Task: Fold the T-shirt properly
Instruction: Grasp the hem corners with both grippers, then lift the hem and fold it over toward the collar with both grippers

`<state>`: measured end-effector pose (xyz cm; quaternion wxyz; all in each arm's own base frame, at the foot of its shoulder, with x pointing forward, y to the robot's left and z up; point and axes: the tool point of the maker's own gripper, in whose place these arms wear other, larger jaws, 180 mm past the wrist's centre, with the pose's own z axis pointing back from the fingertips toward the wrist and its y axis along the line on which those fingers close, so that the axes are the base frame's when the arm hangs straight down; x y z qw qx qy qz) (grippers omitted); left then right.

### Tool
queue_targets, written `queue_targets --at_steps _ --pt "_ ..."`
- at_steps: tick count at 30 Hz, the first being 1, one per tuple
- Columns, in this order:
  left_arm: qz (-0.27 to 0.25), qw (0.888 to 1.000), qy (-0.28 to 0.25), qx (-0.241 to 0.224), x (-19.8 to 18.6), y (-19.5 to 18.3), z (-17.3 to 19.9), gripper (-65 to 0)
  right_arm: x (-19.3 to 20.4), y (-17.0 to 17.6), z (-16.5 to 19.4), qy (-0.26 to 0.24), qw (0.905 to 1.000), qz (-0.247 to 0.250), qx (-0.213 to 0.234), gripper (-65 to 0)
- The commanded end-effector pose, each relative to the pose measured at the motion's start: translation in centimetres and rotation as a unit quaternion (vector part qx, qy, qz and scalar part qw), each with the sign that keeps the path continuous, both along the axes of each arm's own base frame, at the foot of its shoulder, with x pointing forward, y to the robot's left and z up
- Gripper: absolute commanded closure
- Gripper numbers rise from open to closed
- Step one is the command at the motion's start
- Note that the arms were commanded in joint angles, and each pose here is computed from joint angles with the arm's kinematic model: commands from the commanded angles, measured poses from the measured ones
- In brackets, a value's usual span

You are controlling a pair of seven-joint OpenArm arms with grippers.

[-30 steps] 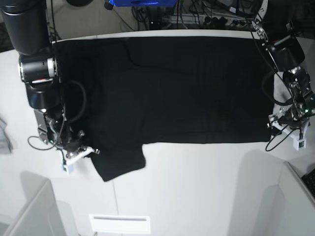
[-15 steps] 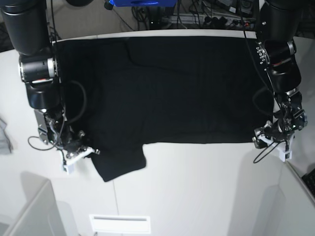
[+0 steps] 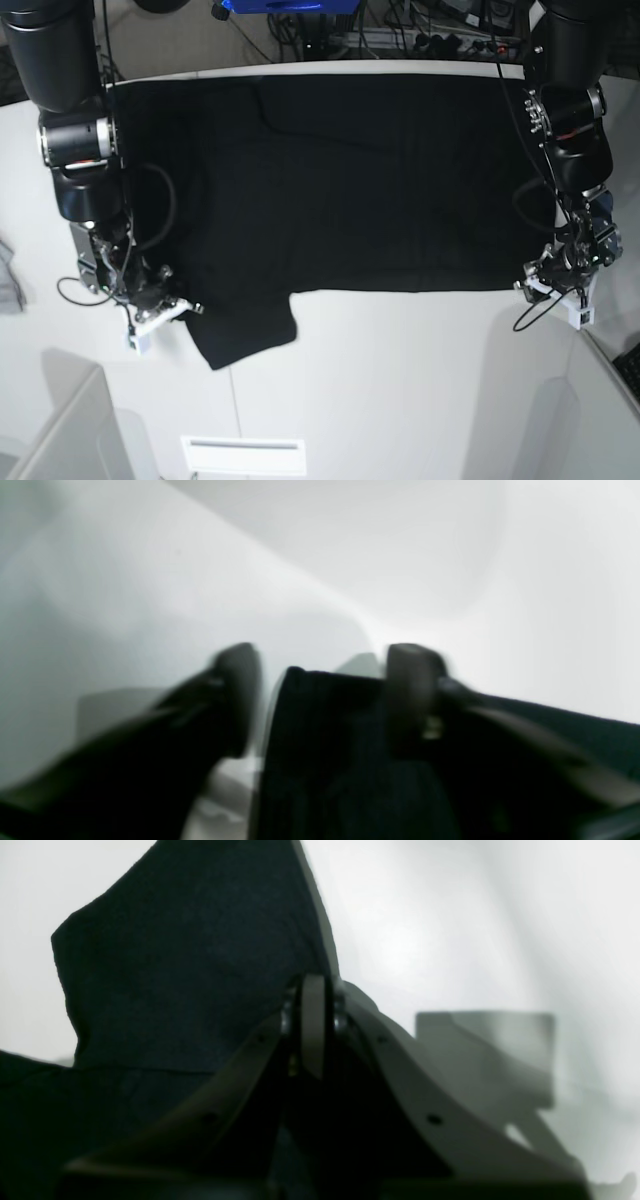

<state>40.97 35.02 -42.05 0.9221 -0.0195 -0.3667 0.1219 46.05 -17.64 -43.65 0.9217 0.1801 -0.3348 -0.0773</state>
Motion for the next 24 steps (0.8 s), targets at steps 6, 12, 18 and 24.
queue_targets --at_steps 6,12,18,24 --pt "-0.006 0.999 0.032 0.003 -1.7 0.2 -1.2 -2.8 1.2 -0.5 1.5 -0.02 0.9998 -0.005 0.001 0.0" --pt "-0.007 1.0 0.018 0.01 -1.1 0.4 -0.2 0.0 1.5 0.0 2.4 -0.038 0.9993 0.004 0.001 0.0" --pt "-0.023 0.998 -0.023 0.045 -0.4 0.6 2.7 0.0 1.7 1.2 3.8 -0.069 0.9973 0.026 0.0 0.0" --pt "-0.029 0.998 -0.023 0.055 -0.4 0.7 3.7 0.0 1.6 1.6 5.2 -0.098 0.9943 0.042 -0.005 0.0"
